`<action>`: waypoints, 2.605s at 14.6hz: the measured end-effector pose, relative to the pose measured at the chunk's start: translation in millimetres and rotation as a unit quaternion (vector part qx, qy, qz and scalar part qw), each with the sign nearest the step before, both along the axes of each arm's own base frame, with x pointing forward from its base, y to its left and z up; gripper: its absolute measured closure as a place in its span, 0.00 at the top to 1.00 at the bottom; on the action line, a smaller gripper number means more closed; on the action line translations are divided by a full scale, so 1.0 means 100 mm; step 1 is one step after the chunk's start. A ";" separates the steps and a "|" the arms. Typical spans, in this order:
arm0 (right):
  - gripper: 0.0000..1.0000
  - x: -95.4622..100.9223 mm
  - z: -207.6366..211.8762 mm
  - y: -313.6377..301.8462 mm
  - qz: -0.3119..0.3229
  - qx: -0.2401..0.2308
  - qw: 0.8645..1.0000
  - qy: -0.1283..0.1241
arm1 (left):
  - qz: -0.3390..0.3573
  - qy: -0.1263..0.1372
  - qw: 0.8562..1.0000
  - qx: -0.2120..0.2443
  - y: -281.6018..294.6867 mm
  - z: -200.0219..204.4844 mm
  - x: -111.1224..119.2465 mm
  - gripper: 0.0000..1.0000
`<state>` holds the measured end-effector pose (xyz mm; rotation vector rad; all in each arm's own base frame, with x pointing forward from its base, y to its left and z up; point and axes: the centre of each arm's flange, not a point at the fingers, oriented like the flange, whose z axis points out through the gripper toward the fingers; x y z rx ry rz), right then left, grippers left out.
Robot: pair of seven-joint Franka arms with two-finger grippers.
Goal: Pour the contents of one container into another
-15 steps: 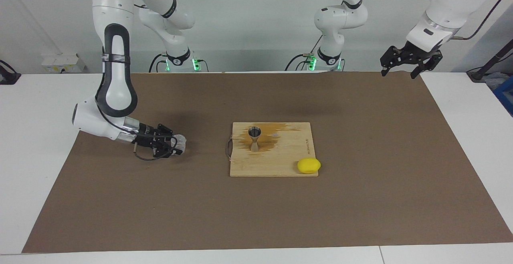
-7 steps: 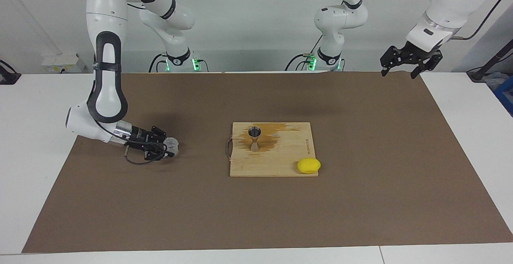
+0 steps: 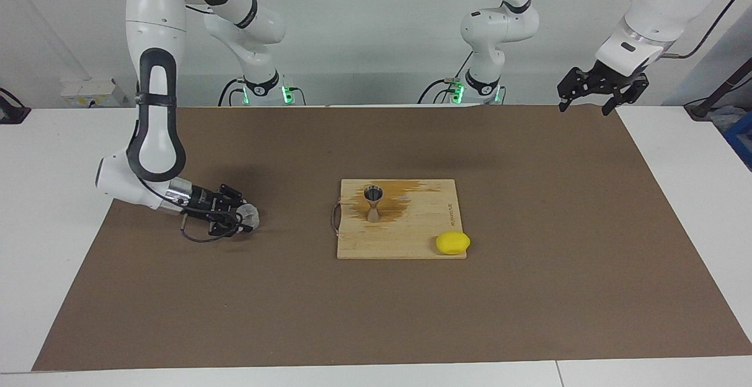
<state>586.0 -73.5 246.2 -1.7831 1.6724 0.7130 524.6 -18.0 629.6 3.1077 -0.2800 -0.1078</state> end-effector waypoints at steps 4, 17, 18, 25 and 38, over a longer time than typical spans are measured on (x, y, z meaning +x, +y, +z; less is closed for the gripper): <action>1.00 -0.04 -0.01 -0.25 -0.021 -0.005 1.000 0.000 | 0.000 0.000 1.000 0.000 0.00 0.00 0.00 1.00; 1.00 -0.05 1.35 -0.09 0.379 -0.220 0.875 -0.207 | 0.000 0.000 1.000 0.000 0.00 0.00 0.00 1.00; 1.00 -0.06 1.40 -0.06 0.414 -0.232 0.854 -0.215 | 0.000 0.000 1.000 0.000 0.00 0.00 0.00 1.00; 1.00 -0.07 2.10 0.74 0.556 -0.302 0.733 -0.250 | 0.000 0.000 1.000 0.000 0.00 0.00 0.00 1.00; 1.00 -0.28 4.02 0.96 0.579 -0.347 0.696 -0.244 | 0.000 0.000 1.000 0.000 0.00 0.00 0.00 1.00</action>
